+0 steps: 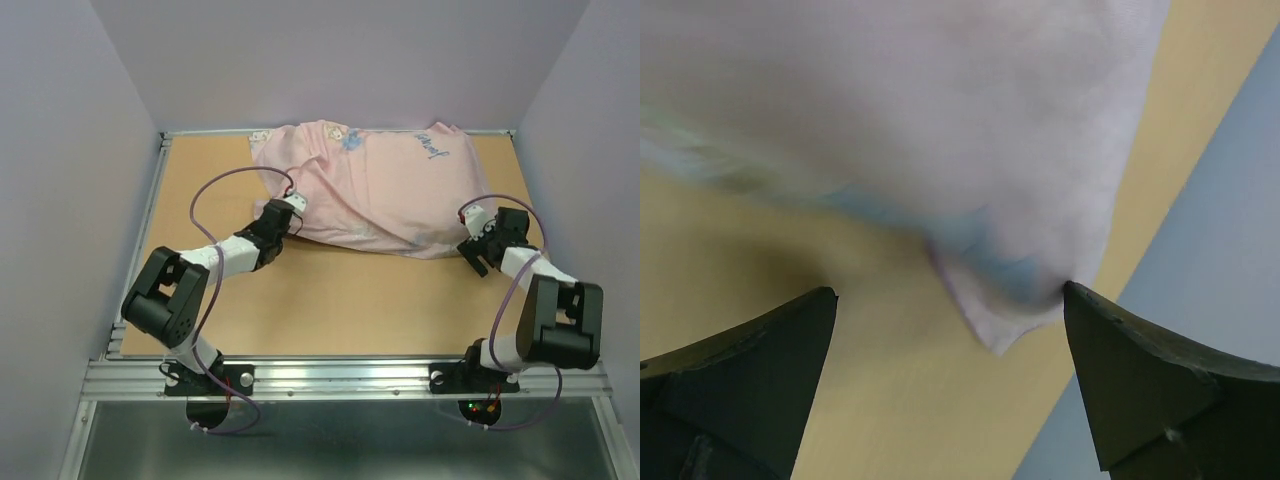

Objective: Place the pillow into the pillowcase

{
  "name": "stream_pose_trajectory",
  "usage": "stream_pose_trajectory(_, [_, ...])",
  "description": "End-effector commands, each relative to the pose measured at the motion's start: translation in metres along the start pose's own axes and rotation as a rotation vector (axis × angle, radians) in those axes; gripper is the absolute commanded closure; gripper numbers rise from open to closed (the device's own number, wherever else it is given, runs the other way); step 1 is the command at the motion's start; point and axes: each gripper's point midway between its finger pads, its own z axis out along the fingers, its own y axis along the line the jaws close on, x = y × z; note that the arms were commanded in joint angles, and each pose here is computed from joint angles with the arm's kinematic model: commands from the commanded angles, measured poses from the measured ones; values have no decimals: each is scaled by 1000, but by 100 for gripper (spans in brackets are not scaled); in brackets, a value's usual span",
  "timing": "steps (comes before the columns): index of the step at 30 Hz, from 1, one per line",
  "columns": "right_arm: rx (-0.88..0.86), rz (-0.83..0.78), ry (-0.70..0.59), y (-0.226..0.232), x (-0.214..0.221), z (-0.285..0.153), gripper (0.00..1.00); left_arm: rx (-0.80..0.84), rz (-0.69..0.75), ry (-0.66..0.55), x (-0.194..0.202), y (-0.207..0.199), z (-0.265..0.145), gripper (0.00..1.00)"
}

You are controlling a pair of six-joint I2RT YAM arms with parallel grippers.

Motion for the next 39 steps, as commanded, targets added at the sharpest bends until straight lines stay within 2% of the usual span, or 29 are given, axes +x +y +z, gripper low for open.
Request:
stream_pose_trajectory(1, [179, 70, -29, -52, -9, 27, 0, -85, -67, -42, -20, 57, -6, 100])
stream_pose_trajectory(3, [180, 142, -19, -63, -11, 40, 10, -47, -48, -35, -17, 62, -8, 100])
stream_pose_trajectory(4, [169, 170, -32, -63, -15, 44, 30, -16, -51, -47, -19, 61, -8, 100])
stream_pose_trajectory(6, [158, 190, -57, -64, -22, 46, 54, 2, -38, -75, -26, 64, -17, 100])
stream_pose_trajectory(7, [160, 200, -81, -69, -29, 43, 85, 15, -27, -94, -33, 65, -20, 100])
stream_pose_trajectory(8, [153, 200, -101, -70, -34, 40, 99, 6, -31, -113, -39, 71, -25, 100])
stream_pose_trajectory(10, [157, 207, -120, -76, -41, 30, 99, 7, -15, -135, -48, 77, -32, 100])
stream_pose_trajectory(15, [275, 284, -313, -139, -92, -40, 99, -88, -28, -287, -108, 135, -73, 100])
stream_pose_trajectory(17, [322, 354, -390, -167, -111, -69, 99, -138, -53, -351, -136, 165, -95, 100])
stream_pose_trajectory(18, [394, 378, -465, -200, -130, -100, 99, -165, -58, -380, -146, 179, -105, 100])
stream_pose_trajectory(19, [423, 406, -502, -215, -139, -115, 100, -204, -86, -444, -169, 201, -125, 100])
stream_pose_trajectory(20, [489, 457, -586, -247, -157, -150, 99, -233, -103, -476, -179, 217, -137, 100])
stream_pose_trajectory(21, [488, 484, -588, -247, -156, -150, 99, -253, -118, -513, -191, 228, -150, 100])
stream_pose_trajectory(22, [553, 523, -658, -275, -169, -185, 99, -308, -153, -580, -211, 255, -179, 100])
stream_pose_trajectory(24, [668, 543, -768, -314, -185, -248, 100, -373, -192, -660, -229, 284, -216, 100])
stream_pose_trajectory(27, [760, 557, -872, -341, -197, -308, 99, -487, -244, -851, -254, 328, -295, 100])
stream_pose_trajectory(28, [813, 544, -933, -351, -204, -344, 99, -515, -236, -891, -257, 336, -312, 100])
stream_pose_trajectory(30, [841, 535, -966, -360, -210, -362, 100, -567, -241, -957, -261, 349, -340, 100])
stream_pose_trajectory(33, [873, 532, -944, -374, -211, -356, 99, -588, -213, -958, -261, 351, -342, 100])
stream_pose_trajectory(37, [761, 518, -887, -367, -216, -296, 99, -579, -162, -918, -257, 337, -312, 100])
stream_pose_trajectory(38, [706, 511, -891, -361, -221, -280, 100, -559, -145, -889, -257, 329, -292, 100])
stream_pose_trajectory(39, [645, 513, -854, -352, -220, -247, 99, -564, -128, -880, -258, 327, -284, 100])
